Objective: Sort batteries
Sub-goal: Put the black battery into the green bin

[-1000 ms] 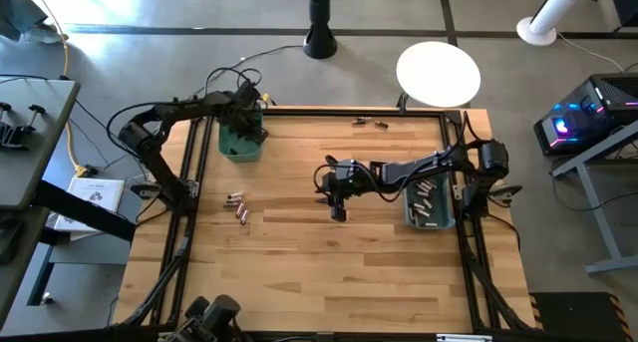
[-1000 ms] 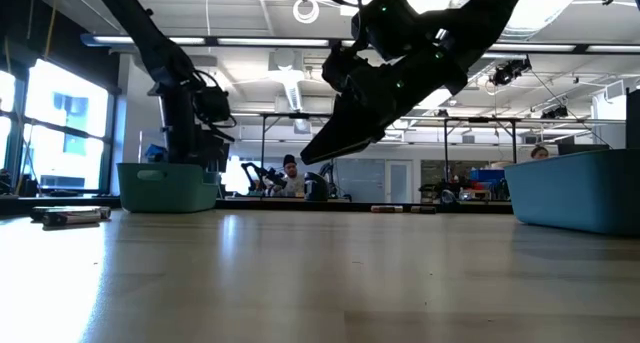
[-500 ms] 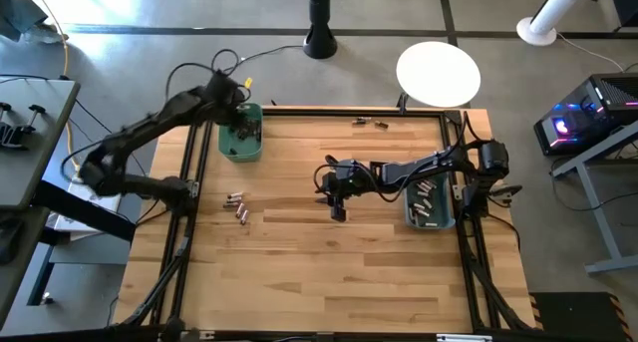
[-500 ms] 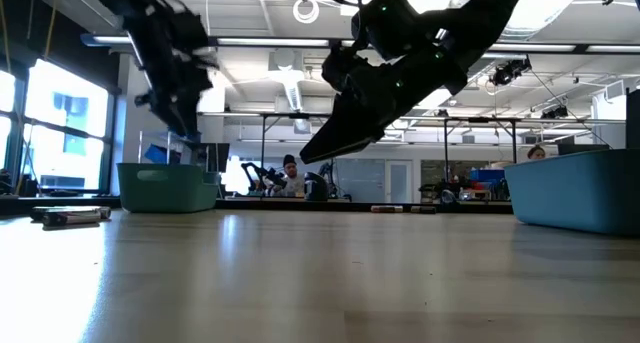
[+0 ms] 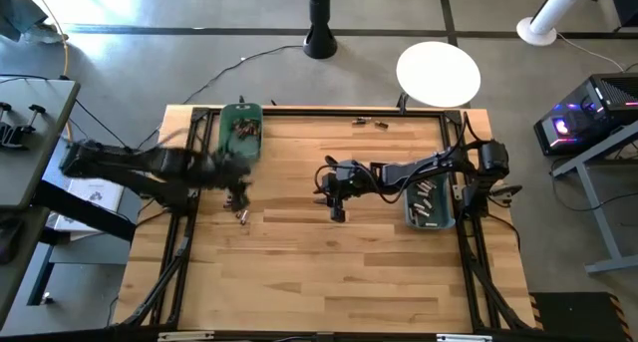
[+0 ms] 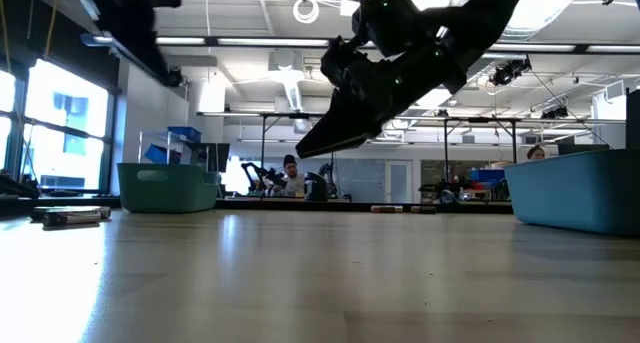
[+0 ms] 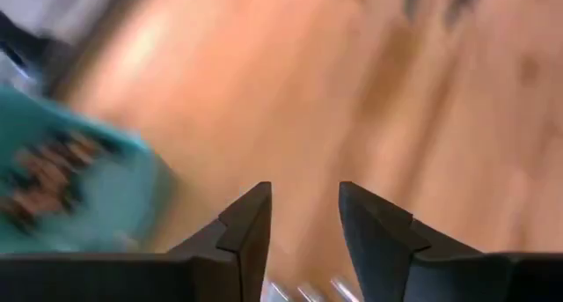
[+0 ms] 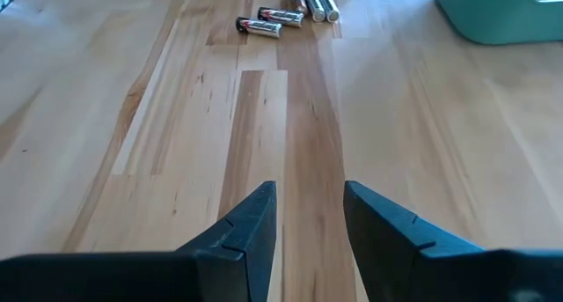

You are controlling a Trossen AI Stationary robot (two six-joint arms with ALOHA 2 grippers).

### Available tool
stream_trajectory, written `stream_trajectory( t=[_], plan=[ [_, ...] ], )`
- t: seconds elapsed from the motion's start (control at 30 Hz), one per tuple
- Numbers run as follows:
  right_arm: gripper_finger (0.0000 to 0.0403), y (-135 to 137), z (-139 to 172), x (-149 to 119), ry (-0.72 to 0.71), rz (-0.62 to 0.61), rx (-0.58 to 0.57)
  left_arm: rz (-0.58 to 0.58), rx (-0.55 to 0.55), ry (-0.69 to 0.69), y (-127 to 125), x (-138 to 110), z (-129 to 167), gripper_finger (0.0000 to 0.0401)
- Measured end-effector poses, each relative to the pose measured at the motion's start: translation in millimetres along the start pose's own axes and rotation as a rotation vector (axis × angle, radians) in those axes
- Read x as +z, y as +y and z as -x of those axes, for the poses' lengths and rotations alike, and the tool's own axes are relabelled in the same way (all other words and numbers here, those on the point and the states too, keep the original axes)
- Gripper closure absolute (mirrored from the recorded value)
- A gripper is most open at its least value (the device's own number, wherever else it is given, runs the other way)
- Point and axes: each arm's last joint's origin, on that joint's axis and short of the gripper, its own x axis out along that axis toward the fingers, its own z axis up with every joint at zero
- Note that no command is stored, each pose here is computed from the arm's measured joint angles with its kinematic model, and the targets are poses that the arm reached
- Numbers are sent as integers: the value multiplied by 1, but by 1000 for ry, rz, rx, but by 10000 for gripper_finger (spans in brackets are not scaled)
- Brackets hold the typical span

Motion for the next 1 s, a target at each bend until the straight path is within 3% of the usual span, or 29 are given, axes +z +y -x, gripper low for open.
stream_trajectory(
  t=[0.17,0.27,0.33,0.43,0.67,1.0],
  plan=[
    [274,7,-1,0,0,48,16,149,-36,207,-30,-41,-2,284],
    [274,10,-1,1,-13,78,23,290,-39,326,-40,-61,-7,286],
    [274,11,-1,3,-25,87,24,322,-21,389,-42,-72,-13,286],
    [274,12,-1,4,-35,92,25,307,15,455,-41,-88,-23,286],
    [274,12,-1,4,-37,99,25,99,45,491,-33,-111,-40,271],
    [274,12,-1,4,-41,99,24,91,90,473,-25,-129,-59,197]
  ],
)
